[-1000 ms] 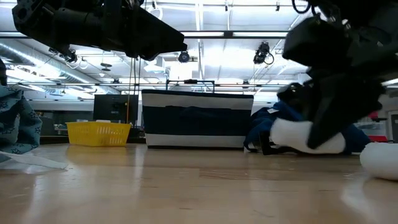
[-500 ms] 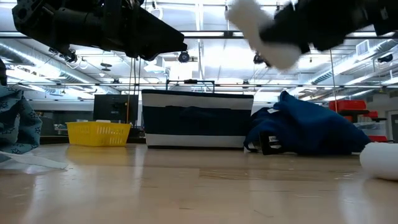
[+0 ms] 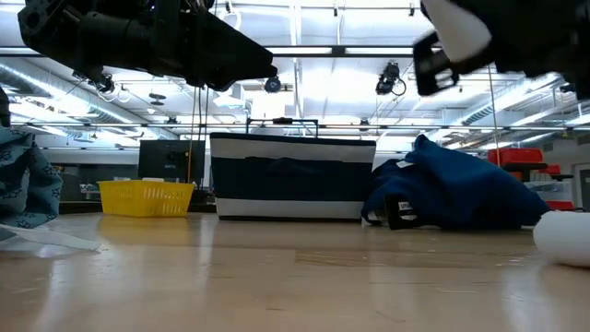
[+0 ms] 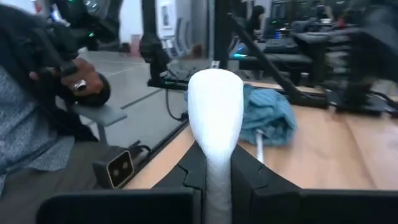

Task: Pick & place medical supplies in basket/bin
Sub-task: Put the top white bandage into the grey bin

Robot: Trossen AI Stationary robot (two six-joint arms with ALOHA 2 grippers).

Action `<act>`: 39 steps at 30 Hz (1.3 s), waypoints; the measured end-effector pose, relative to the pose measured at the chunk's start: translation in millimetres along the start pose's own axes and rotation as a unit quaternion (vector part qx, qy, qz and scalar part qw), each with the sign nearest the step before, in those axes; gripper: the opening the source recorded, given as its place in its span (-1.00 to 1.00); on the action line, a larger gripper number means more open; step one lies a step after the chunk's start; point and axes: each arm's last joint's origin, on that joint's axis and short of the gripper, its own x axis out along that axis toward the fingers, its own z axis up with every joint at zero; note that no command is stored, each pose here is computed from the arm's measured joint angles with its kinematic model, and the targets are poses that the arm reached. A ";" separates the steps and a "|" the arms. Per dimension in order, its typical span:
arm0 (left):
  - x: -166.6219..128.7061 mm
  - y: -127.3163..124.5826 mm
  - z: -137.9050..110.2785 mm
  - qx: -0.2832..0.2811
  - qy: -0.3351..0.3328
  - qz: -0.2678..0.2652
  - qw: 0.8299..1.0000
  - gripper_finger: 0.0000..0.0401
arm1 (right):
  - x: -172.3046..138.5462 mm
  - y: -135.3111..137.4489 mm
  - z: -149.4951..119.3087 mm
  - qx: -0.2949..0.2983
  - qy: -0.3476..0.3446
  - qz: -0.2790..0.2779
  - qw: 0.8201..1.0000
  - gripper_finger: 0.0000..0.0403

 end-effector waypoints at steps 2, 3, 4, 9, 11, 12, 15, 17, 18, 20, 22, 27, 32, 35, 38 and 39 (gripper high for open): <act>0.1 0.1 -0.1 0.000 0.000 0.000 1.000 0.59 | -11.1 -1.4 -6.9 0.004 -0.002 -0.019 1.000 -0.84; 0.0 0.1 0.0 0.000 0.000 0.000 1.000 0.59 | -16.8 -2.6 -9.4 0.004 -0.003 -0.029 1.000 -0.84; 0.1 0.1 -0.1 0.000 0.000 0.000 1.000 0.59 | -22.3 -3.7 -10.8 0.004 -0.008 -0.038 0.999 -0.84; 0.1 0.1 -0.1 0.000 0.000 0.000 1.000 0.59 | -48.6 -12.1 -9.8 -0.004 -0.042 -0.089 0.995 -0.84; 0.1 0.2 -0.1 0.000 0.000 0.000 1.000 0.59 | -57.0 -16.4 -6.5 -0.008 -0.057 -0.116 0.992 -0.84; 0.1 0.2 -0.1 0.000 0.000 0.000 1.000 0.59 | -60.2 -18.8 -4.3 -0.011 -0.063 -0.130 0.989 -0.84; 0.1 0.2 -0.1 0.001 0.000 0.000 1.000 0.59 | -67.4 -27.3 1.7 -0.018 -0.078 -0.183 0.980 -0.84; 0.1 0.2 -0.1 0.001 0.000 0.000 1.000 0.59 | -70.6 -33.6 6.8 -0.025 -0.088 -0.226 0.970 -0.84; 0.1 0.2 -0.1 0.001 0.000 0.000 1.000 0.59 | -72.2 -36.9 8.9 -0.029 -0.092 -0.248 0.964 -0.84; 0.1 0.2 -0.1 0.001 0.000 0.000 1.000 0.59 | -75.7 -43.6 12.7 -0.034 -0.097 -0.295 0.950 -0.84; 0.1 0.2 -0.1 0.001 0.000 0.000 1.000 0.59 | -80.0 -51.3 16.0 -0.036 -0.100 -0.351 0.930 -0.84; 0.1 0.2 -0.1 0.001 0.000 0.000 1.000 0.59 | -91.3 -70.0 20.9 -0.036 -0.099 -0.474 0.874 -0.84; 0.1 0.2 -0.1 0.001 0.000 0.000 1.000 0.59 | -101.0 -88.6 20.7 -0.032 -0.092 -0.553 0.827 -0.84; 0.1 0.3 -0.2 0.001 0.001 0.000 1.000 0.59 | -108.1 -100.2 19.2 -0.029 -0.081 -0.604 0.792 -0.84; 0.1 0.3 -0.2 0.001 0.000 0.000 1.000 0.59 | -117.0 -111.3 17.2 -0.023 -0.069 -0.666 0.742 -0.84; 0.1 0.3 -0.2 0.001 0.001 0.000 1.000 0.59 | -120.2 -115.0 16.0 -0.020 -0.062 -0.688 0.723 -0.84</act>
